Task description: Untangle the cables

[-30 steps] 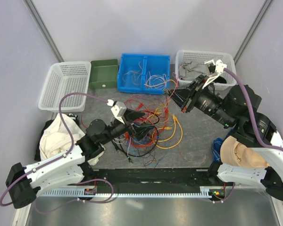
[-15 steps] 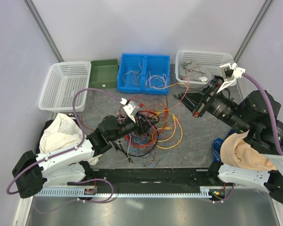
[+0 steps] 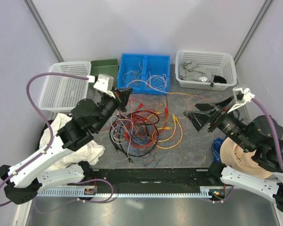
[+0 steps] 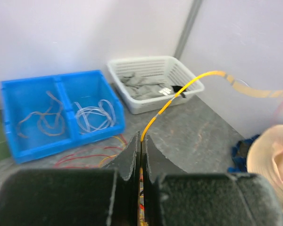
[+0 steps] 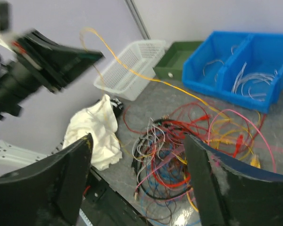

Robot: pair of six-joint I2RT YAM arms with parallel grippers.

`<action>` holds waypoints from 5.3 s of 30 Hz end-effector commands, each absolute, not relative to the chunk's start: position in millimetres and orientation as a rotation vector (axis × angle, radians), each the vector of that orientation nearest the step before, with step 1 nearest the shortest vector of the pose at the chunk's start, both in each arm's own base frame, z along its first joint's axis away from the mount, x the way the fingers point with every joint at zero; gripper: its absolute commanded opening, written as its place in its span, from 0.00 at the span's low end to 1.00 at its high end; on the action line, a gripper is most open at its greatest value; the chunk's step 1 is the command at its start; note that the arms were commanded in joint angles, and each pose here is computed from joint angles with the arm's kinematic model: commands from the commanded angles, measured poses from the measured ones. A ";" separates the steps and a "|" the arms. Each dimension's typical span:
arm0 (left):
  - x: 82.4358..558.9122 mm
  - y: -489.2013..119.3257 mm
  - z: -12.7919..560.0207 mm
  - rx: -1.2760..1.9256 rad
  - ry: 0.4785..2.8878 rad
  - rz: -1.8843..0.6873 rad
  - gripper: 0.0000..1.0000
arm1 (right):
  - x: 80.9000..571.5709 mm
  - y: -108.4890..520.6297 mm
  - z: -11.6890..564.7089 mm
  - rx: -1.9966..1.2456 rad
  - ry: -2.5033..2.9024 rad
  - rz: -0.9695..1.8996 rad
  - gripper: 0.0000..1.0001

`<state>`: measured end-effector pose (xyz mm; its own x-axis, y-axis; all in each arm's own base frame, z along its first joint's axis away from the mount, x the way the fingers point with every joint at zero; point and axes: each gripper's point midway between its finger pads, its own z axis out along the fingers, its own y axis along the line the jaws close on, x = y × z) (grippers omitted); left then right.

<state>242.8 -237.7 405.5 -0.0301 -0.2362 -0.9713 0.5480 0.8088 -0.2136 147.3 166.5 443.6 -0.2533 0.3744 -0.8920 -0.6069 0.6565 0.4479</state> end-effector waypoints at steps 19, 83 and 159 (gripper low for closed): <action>299.4 -226.8 555.0 0.147 1.388 -0.336 0.02 | 179.8 180.0 342.3 -0.168 1.802 0.726 0.98; 282.5 -232.1 592.8 0.177 1.359 -0.681 0.02 | 274.2 295.4 316.8 -0.175 1.509 0.792 0.79; 276.5 -230.4 650.2 0.163 1.180 -0.723 0.02 | 379.9 320.1 341.4 -0.155 1.377 0.336 0.32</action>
